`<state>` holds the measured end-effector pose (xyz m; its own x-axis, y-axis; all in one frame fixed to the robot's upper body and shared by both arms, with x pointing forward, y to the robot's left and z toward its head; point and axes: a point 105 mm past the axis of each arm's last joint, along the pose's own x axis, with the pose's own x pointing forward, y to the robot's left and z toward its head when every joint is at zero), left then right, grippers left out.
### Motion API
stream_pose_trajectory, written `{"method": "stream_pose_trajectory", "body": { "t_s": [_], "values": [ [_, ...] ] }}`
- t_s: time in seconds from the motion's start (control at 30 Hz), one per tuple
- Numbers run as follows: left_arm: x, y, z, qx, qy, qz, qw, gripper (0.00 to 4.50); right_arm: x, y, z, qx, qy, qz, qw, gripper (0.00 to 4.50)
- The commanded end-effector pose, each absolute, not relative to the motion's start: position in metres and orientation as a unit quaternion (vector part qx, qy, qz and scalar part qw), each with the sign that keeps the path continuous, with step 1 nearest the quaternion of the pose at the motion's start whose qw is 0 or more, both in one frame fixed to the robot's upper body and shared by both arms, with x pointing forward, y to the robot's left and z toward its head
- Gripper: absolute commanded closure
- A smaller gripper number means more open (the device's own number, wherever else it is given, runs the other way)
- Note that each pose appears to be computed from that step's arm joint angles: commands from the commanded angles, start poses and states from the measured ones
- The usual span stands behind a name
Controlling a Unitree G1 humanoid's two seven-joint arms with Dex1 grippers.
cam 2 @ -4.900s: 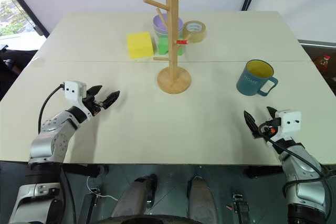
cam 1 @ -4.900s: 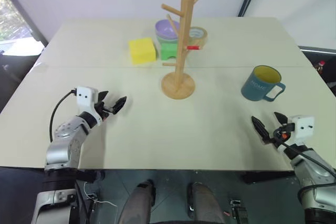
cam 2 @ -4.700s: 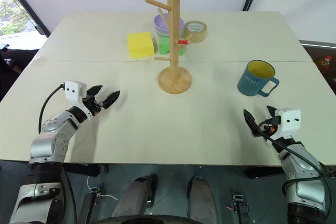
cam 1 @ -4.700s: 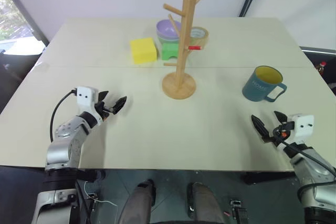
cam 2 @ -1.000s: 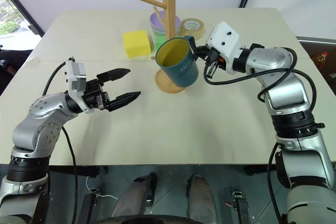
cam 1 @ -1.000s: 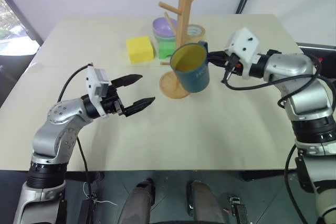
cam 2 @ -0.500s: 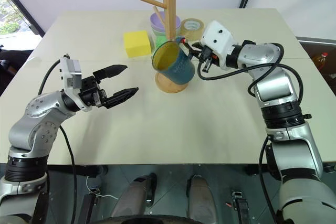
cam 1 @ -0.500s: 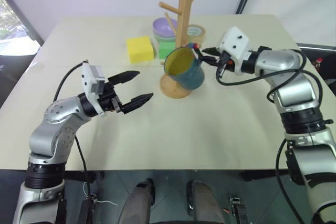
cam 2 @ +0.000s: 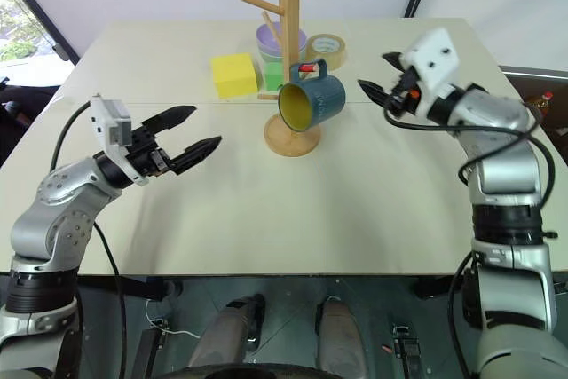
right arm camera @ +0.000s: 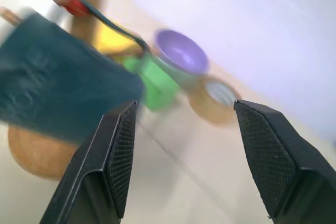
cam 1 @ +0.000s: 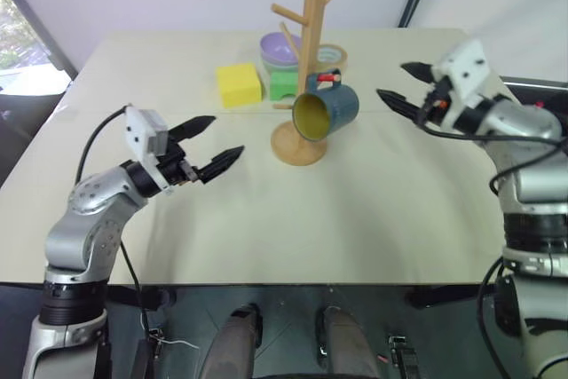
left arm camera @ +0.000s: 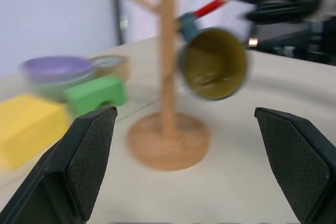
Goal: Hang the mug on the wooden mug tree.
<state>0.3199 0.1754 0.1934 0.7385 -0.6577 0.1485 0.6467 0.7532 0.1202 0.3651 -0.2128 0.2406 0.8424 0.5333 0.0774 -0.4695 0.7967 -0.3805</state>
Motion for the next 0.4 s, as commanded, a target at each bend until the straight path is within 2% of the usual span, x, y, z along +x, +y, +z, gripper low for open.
{"method": "stream_pose_trajectory", "body": {
  "t_s": [0.03,0.23,0.4],
  "values": [
    [0.326,0.203,0.183,0.016,-0.099,-0.267,0.959,0.0,0.355,-0.212,0.229,-0.126,-0.117,0.254,0.952,1.46],
    [0.328,0.232,0.138,-0.008,-0.059,-0.177,0.982,0.0,0.352,-0.202,0.171,-0.054,-0.092,0.233,0.967,1.46],
    [0.326,0.241,0.122,-0.008,-0.041,-0.15,0.988,0.0,0.353,-0.196,0.153,-0.034,-0.079,0.236,0.968,1.46]
  ]
}}
